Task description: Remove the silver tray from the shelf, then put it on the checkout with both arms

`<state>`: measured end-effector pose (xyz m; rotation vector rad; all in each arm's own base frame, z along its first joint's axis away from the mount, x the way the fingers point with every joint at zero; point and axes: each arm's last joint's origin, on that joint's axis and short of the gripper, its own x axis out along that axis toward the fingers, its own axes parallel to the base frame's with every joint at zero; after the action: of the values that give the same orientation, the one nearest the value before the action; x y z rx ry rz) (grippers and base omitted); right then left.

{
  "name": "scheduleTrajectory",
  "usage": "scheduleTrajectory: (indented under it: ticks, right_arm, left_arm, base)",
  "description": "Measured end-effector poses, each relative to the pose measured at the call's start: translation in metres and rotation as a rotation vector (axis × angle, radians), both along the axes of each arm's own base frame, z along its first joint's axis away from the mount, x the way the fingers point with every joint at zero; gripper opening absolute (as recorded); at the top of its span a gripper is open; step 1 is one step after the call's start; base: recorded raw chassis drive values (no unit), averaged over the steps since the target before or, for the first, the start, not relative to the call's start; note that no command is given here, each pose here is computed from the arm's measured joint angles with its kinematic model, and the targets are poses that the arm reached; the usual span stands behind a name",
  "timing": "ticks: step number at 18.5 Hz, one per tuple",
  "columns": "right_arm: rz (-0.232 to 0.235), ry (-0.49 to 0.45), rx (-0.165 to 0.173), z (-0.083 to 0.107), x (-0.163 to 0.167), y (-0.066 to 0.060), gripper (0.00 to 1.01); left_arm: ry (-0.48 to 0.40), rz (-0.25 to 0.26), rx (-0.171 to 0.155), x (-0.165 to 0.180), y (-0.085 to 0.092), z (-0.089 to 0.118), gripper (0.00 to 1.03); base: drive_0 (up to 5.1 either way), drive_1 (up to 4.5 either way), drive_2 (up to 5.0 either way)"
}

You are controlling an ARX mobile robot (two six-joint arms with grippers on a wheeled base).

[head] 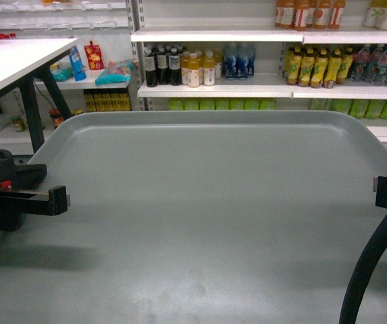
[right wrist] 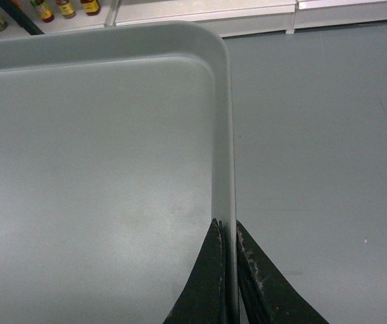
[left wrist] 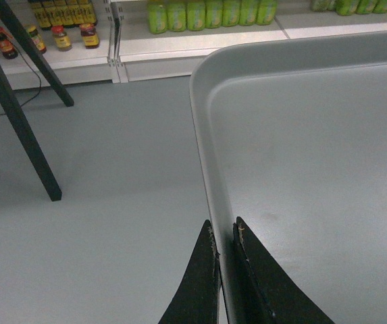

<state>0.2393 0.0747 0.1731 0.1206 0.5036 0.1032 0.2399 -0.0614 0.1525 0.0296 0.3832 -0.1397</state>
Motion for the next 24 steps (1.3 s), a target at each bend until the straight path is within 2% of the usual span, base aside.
scheduleTrajectory:
  ticks: [3,24]
  right_arm:
    - [0.0,0.0,0.0,0.0,0.0,0.0,0.02]
    - [0.0,0.001,0.0,-0.0004,0.0001,0.0001,0.02]
  left_arm:
    - [0.0,0.0,0.0,-0.0001,0.0,-0.0001,0.04]
    - [0.001,0.0,0.0,0.0,0.0,-0.0002,0.04]
  base:
    - [0.0,0.0,0.0]
    - [-4.7,2.31,2.3]
